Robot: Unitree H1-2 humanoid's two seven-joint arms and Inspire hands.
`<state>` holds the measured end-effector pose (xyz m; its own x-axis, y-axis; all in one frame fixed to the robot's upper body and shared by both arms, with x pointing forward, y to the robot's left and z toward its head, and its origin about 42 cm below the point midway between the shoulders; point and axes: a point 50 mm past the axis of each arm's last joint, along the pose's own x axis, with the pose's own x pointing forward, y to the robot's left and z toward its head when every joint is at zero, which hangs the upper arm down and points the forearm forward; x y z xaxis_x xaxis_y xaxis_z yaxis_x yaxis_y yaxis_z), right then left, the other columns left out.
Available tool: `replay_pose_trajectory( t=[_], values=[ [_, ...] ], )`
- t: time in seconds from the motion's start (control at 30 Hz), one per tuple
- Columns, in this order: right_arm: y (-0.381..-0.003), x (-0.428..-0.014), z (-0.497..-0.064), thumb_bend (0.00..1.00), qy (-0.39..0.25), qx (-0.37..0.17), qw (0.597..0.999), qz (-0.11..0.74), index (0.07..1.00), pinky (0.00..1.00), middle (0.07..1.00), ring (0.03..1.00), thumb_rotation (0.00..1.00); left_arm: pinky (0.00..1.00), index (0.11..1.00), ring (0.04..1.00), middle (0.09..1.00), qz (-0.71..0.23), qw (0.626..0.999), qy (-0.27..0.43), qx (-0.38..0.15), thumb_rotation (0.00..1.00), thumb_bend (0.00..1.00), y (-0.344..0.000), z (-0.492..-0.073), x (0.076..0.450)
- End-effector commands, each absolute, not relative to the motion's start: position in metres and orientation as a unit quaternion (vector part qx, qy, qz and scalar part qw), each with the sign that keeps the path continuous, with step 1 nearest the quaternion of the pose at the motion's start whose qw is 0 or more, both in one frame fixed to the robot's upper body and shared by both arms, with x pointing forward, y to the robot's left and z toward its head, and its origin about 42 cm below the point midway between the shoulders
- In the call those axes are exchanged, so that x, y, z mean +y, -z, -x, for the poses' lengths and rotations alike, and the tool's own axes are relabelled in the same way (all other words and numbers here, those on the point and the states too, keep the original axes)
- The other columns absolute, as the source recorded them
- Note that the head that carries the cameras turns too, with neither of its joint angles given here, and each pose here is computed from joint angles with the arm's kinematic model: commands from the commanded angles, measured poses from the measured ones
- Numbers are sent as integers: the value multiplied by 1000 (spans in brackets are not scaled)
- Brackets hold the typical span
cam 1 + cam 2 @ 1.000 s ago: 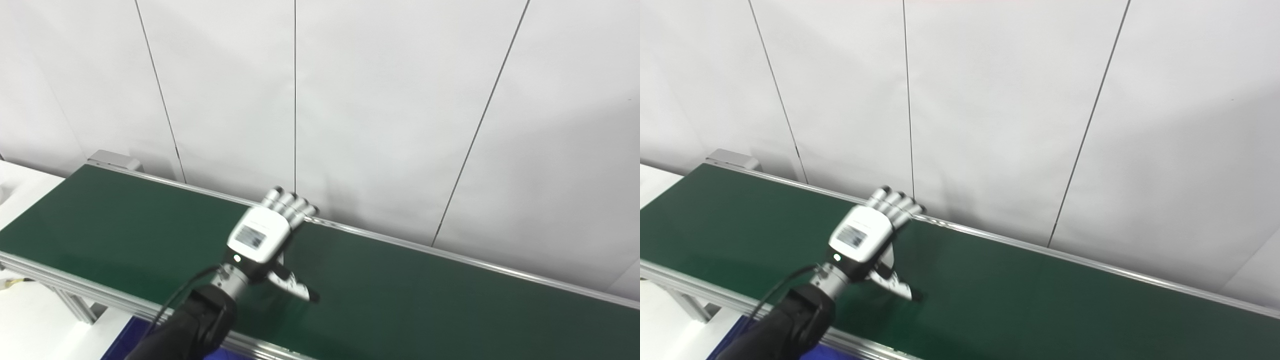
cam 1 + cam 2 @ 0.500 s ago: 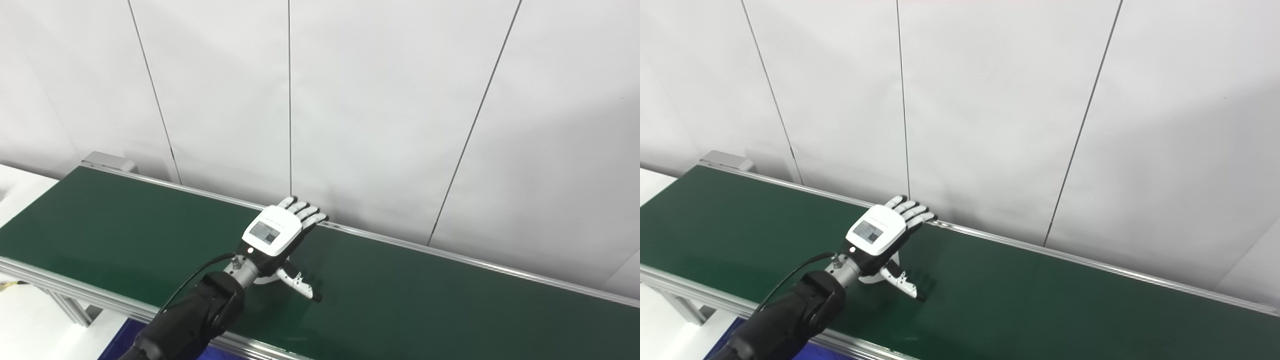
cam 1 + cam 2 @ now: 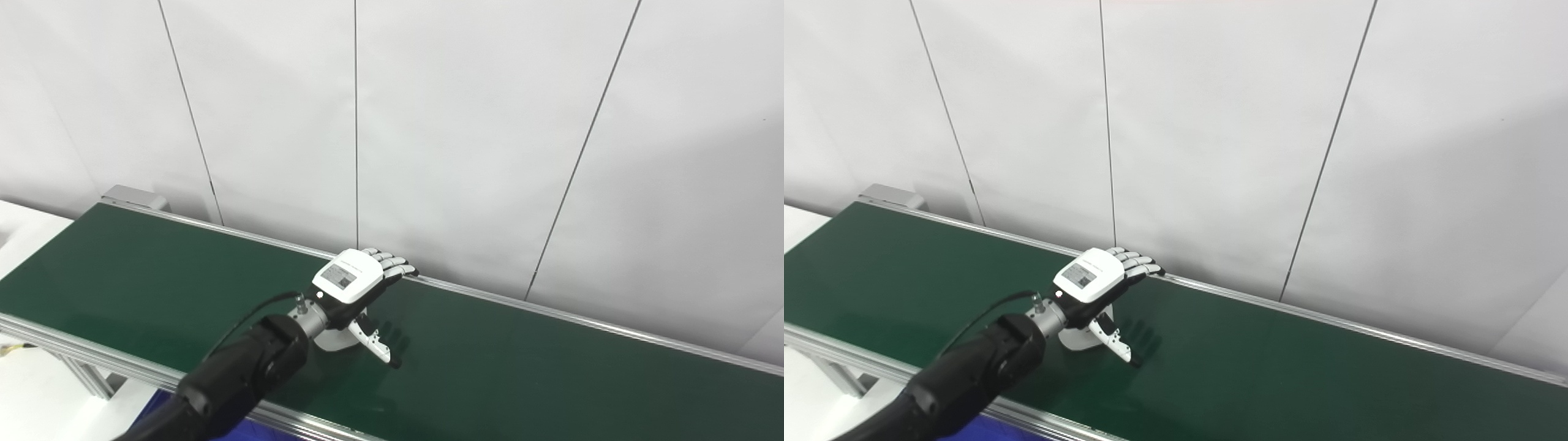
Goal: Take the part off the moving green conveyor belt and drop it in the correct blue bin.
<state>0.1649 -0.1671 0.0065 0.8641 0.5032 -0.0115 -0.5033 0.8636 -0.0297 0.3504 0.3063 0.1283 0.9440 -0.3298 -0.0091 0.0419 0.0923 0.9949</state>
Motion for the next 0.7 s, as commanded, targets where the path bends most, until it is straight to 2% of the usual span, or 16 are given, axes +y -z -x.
replay_pose_trajectory(
  t=[0.0, 0.13, 0.3, 0.43, 0.5, 0.67],
  values=[
    [-2, -155, -157, 922, -292, 18, 956, 23, 992, 988, 1000, 998, 920, 866, 835, 869, 872, -664, 728, 120, -125, 600, 903, -142, -360, 313],
    [-2, -156, -156, 938, -290, 19, 957, 22, 984, 985, 1000, 994, 912, 843, 829, 855, 862, -662, 730, 122, -117, 577, 887, -137, -362, 316],
    [-3, -156, -155, 928, -293, 17, 956, 26, 994, 1000, 1000, 1000, 927, 822, 834, 830, 843, -663, 730, 125, -110, 499, 837, -137, -362, 318],
    [-3, -156, -155, 928, -294, 16, 955, 24, 995, 996, 1000, 1000, 924, 830, 832, 830, 839, -654, 736, 142, -104, 476, 853, -136, -358, 323],
    [-3, -157, -155, 938, -295, 16, 955, 24, 993, 990, 1000, 1000, 927, 845, 833, 839, 840, -655, 734, 151, -101, 508, 864, -133, -355, 328],
    [-4, -157, -155, 935, -295, 15, 955, 23, 991, 981, 999, 997, 928, 799, 804, 801, 816, -662, 727, 149, -108, 464, 876, -123, -352, 336]
  ],
)
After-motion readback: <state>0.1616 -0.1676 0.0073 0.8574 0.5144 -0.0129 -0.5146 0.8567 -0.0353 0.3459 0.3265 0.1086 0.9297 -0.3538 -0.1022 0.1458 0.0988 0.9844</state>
